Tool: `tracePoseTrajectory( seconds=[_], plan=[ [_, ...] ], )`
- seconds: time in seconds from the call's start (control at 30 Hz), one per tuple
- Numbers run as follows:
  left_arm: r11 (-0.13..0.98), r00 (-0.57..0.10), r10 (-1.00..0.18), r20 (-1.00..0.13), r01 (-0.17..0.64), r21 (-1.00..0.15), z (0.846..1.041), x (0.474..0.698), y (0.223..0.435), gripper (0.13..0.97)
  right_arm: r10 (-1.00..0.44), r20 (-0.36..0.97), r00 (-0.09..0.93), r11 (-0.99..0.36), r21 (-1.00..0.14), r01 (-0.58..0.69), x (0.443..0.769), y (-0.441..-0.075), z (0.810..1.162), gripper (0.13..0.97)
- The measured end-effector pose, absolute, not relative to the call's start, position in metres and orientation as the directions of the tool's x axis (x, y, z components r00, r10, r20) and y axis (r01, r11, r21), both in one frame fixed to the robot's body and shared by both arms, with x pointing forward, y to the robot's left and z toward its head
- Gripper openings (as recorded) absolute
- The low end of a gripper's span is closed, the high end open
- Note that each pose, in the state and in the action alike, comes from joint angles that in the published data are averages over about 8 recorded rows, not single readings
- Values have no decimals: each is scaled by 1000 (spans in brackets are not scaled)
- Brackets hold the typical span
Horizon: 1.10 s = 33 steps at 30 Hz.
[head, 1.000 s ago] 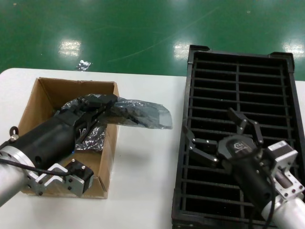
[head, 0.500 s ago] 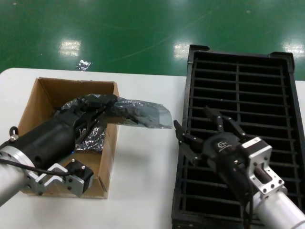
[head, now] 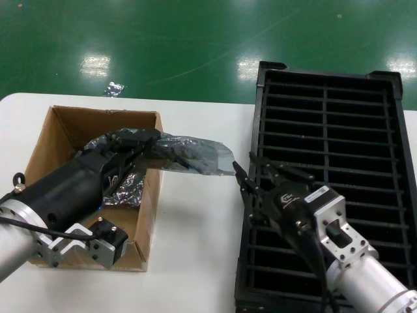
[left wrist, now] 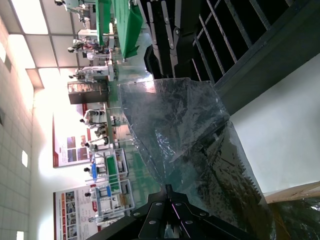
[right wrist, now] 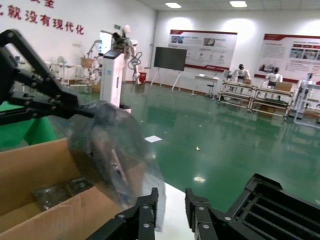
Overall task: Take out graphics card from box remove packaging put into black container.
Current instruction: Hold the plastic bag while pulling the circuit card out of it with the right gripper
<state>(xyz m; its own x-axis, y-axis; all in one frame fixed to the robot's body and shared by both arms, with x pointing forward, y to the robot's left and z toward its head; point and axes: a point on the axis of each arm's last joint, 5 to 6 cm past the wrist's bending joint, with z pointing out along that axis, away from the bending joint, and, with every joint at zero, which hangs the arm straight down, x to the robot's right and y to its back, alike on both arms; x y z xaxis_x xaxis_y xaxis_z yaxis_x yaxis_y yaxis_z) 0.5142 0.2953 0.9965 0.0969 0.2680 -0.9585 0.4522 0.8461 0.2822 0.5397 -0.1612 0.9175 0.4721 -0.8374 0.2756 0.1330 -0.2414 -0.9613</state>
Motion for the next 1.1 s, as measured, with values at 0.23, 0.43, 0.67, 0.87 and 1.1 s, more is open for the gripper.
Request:
tracePoseTrajectory(
  seconds=[0.23,0.43,0.67,0.87,1.1],
  plan=[
    [846,97,268,-959,452,282,997,514,295,139,-808,302,505,-267,-953,142,536,-154,919,248],
    [846,97,268,-959,452,282,997,514,295,139,-781,321,535,-276,-947,165,538,-149,921,179],
    [846,97,268,-959,452,282,997,514,295,139,-753,346,560,-287,-938,194,542,-146,925,144],
    [846,97,268,-959,452,282,996,514,295,139,-718,365,593,-296,-931,214,556,-152,930,133],
    [846,97,268,-959,452,282,996,514,295,139,-639,401,657,-329,-914,238,589,-172,943,133]
  ],
)
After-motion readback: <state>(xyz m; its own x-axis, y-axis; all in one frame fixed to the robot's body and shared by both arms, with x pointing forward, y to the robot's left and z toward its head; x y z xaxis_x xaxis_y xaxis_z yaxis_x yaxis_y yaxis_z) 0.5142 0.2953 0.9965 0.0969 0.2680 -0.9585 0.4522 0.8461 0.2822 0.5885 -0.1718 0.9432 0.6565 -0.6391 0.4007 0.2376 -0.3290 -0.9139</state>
